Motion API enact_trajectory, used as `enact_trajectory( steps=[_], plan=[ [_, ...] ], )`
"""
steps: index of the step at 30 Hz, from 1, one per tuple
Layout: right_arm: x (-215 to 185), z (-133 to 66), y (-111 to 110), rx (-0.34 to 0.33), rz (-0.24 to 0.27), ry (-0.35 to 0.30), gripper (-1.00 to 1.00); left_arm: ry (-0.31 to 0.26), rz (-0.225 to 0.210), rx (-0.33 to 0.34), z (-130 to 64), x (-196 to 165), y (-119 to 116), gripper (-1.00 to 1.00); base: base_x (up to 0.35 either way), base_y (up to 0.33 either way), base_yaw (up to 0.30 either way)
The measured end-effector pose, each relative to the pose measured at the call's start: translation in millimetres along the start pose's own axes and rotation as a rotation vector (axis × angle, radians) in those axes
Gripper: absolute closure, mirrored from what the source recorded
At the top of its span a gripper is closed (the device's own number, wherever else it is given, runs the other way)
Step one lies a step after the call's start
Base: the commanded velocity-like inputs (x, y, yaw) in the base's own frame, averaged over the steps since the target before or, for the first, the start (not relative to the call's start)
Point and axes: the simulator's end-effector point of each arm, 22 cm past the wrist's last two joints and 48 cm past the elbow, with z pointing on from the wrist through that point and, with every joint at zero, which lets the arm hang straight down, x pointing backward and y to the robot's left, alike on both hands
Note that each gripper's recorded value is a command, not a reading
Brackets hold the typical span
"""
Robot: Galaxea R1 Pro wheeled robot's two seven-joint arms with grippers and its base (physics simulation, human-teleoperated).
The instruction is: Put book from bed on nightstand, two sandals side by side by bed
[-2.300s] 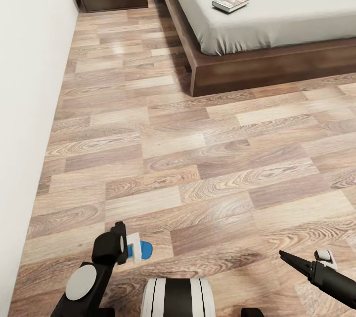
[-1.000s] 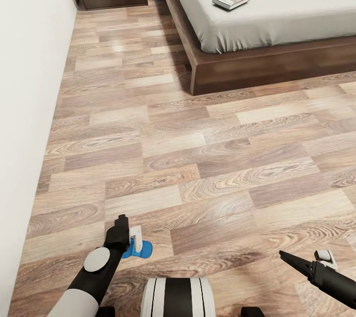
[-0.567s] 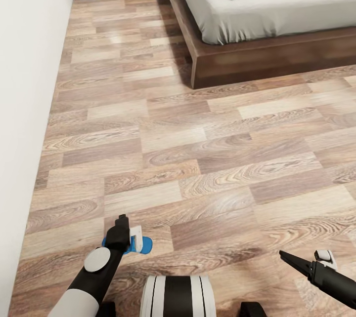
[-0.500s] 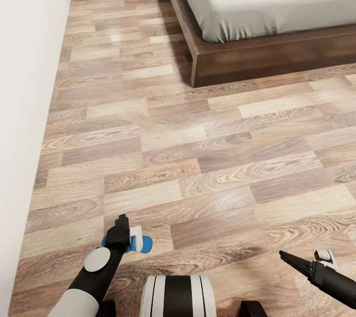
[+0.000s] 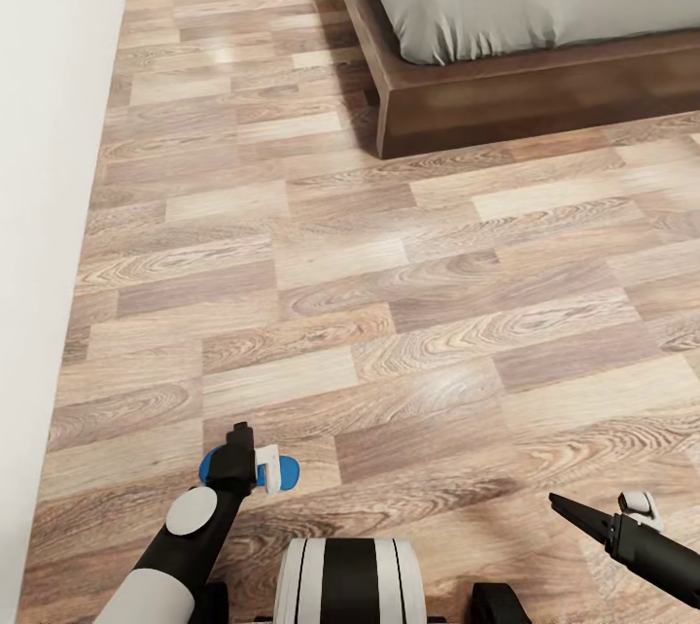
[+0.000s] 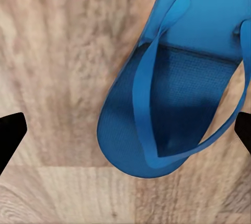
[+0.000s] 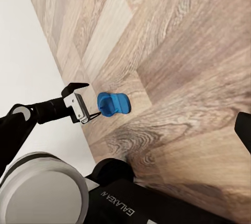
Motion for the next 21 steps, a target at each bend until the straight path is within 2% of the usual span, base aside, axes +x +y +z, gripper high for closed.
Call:
enact_trajectory(
  steps=[16, 21],
  plan=[
    [12.1, 6.5, -23.2, 0.033, 0.047, 0.030, -1.00, 0.013, 0.013, 0.063, 25.1, 0.5, -27.9, -1.00, 0.000, 0.000, 0.000],
    [12.2, 6.5, -23.1, 0.032, 0.047, 0.031, -1.00, 0.014, 0.013, 0.063, 25.2, 0.9, -27.9, -1.00, 0.000, 0.000, 0.000]
  ],
)
